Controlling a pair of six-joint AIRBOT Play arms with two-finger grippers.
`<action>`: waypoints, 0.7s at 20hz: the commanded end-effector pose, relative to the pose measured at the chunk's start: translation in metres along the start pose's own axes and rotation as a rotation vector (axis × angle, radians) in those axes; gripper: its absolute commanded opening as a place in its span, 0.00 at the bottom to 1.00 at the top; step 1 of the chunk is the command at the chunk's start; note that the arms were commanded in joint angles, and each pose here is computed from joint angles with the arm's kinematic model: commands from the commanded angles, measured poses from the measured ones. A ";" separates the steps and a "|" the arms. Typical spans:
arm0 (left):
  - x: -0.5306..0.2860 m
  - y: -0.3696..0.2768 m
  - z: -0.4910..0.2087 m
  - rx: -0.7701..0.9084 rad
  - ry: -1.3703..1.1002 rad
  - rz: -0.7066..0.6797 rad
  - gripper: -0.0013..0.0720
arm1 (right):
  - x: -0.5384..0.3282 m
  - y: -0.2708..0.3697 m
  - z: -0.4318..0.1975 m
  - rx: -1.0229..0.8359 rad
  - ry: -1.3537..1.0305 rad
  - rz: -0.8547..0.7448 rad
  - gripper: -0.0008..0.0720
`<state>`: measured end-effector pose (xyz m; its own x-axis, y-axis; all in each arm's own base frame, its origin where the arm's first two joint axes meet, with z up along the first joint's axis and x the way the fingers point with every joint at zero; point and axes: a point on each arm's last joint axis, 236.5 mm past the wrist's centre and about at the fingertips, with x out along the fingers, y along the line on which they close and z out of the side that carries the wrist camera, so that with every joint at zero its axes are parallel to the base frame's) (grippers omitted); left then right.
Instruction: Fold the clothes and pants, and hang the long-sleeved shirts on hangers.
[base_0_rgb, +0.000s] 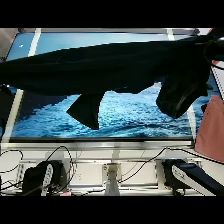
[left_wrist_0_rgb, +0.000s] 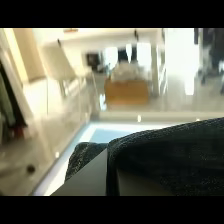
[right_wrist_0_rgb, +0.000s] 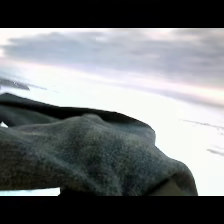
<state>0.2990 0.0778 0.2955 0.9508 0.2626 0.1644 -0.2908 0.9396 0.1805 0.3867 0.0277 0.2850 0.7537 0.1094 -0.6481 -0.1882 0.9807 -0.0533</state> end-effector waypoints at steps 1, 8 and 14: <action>-0.007 0.002 0.049 0.006 -0.198 -0.009 0.06 | -0.024 0.003 -0.046 -0.028 0.173 0.006 0.09; 0.036 -0.013 -0.050 -0.096 0.125 -0.031 0.06 | 0.021 -0.001 -0.051 -0.017 0.208 0.011 0.09; 0.105 -0.115 -0.139 -0.157 0.170 -0.284 0.06 | 0.177 -0.018 -0.081 -0.029 0.330 0.013 0.08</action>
<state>0.4083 0.0546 0.1887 0.9912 0.1171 -0.0618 -0.1118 0.9903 0.0829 0.4259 0.0194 0.1638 0.5231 0.0736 -0.8491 -0.2078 0.9772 -0.0433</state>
